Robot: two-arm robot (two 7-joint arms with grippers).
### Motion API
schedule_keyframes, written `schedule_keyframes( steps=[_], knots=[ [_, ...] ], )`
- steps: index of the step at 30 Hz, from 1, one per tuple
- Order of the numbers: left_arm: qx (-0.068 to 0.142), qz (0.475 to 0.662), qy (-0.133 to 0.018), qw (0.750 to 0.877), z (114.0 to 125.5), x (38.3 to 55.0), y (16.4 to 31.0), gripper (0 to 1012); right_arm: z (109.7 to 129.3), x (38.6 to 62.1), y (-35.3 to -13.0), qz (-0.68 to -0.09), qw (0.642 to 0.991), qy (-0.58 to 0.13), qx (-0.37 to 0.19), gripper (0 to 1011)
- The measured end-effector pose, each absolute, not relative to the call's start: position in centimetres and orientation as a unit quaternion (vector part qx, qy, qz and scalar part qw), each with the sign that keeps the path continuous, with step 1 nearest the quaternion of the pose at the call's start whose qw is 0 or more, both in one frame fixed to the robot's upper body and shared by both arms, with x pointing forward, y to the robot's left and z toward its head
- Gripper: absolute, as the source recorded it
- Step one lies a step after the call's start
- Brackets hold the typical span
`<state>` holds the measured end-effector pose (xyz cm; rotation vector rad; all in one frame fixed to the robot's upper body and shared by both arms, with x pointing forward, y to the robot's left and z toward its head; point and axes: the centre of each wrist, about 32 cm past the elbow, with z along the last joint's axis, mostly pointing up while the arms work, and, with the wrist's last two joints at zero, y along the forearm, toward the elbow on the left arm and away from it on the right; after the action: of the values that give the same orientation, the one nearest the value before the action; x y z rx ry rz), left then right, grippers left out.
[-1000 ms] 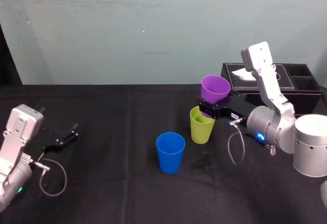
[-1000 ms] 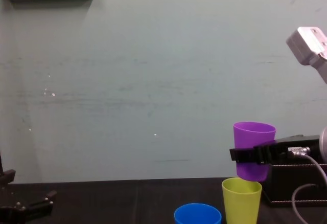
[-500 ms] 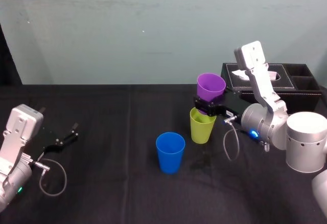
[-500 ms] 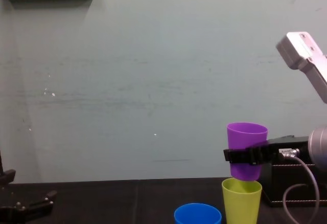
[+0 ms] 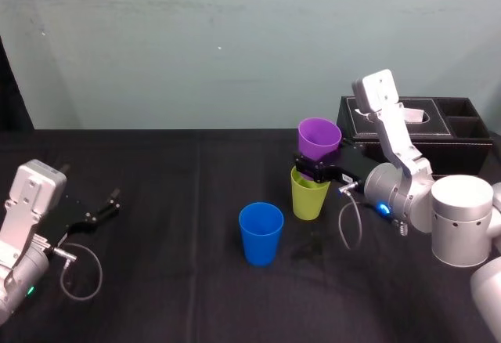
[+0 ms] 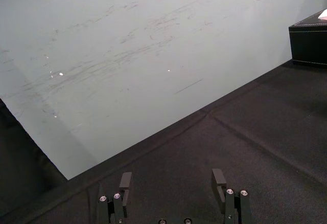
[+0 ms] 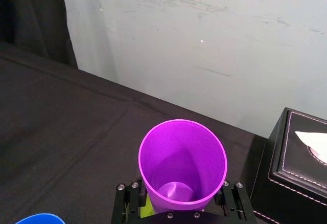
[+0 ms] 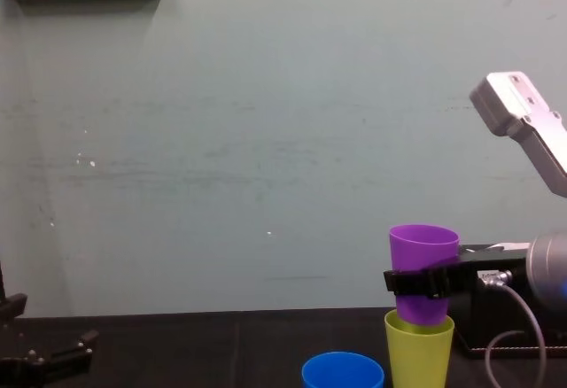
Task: Stack the three plastic cups sequentially using one hand.
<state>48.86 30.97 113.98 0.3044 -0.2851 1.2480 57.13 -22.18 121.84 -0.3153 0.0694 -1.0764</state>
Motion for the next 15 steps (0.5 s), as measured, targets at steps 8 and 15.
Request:
schedule_keyframes(
  steps=[8,15],
  knots=[
    [0.141,0.58,-0.132,0.791,113.98,48.86,30.97,1000,121.72,57.2,-22.09,-0.51,0.846,0.033,-0.149,716],
    [0.142,0.58,-0.132,0.791,113.98,48.86,30.97,1000,121.49,57.24,-22.06,-0.51,0.847,0.036,-0.15,716]
  ],
)
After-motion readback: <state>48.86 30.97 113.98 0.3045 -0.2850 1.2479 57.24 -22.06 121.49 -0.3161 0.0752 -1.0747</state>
